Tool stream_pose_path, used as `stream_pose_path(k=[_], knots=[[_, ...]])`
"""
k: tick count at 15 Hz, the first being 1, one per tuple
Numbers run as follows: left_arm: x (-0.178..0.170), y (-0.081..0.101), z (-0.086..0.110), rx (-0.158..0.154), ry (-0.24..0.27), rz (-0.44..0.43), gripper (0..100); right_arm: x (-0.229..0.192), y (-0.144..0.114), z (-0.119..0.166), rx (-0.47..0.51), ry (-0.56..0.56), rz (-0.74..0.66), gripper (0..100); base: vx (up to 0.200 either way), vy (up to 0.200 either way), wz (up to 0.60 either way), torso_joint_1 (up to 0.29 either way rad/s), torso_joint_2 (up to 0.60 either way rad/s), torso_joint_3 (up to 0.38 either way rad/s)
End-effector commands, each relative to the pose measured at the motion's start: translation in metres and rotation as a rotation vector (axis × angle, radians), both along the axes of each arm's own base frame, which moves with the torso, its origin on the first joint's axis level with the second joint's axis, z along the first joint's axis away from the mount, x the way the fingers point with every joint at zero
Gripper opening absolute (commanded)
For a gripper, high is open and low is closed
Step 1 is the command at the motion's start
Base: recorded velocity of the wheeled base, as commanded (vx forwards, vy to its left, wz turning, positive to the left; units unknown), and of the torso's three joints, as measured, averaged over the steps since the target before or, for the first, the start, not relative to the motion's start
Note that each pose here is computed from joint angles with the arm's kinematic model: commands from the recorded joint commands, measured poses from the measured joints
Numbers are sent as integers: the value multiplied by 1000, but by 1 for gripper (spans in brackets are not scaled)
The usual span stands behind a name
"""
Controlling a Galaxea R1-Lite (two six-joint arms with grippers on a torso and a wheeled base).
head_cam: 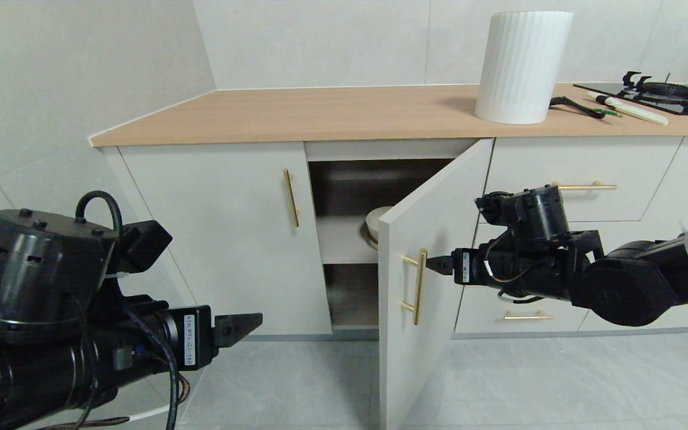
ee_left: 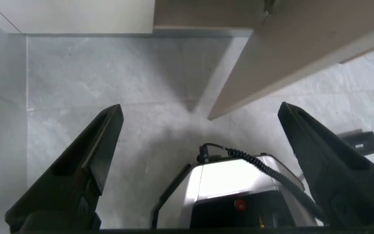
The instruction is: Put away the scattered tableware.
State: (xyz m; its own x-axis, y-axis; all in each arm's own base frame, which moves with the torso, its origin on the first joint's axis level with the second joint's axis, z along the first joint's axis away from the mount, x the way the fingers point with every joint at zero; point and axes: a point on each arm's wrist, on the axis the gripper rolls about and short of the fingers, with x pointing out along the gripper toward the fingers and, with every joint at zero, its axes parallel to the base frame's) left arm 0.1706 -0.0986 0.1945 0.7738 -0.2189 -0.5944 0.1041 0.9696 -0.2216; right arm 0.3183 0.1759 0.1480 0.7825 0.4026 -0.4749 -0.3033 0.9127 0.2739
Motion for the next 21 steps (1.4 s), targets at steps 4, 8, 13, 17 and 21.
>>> stream_pose_path(k=[4,8,13,17,21], knots=[[0,0,0,1,-4,3,100,15,12,-14,-7,4,-1,100,0,0,0,0,0,0],[-1,-1,0,22,-18,24,100,27,25,-24,-9,-11,-38,100,0,0,0,0,0,0],[-1,-1,0,23,-17,27,100,31,34,-29,17,-53,-63,100,200,0,0,0,2,4],[0,-1,1,23,-21,30,100,30,42,-26,81,-41,-76,100,0,0,0,0,0,0],[0,-1,1,24,-22,33,100,45,70,-21,227,-49,-171,100,0,0,0,0,0,0]])
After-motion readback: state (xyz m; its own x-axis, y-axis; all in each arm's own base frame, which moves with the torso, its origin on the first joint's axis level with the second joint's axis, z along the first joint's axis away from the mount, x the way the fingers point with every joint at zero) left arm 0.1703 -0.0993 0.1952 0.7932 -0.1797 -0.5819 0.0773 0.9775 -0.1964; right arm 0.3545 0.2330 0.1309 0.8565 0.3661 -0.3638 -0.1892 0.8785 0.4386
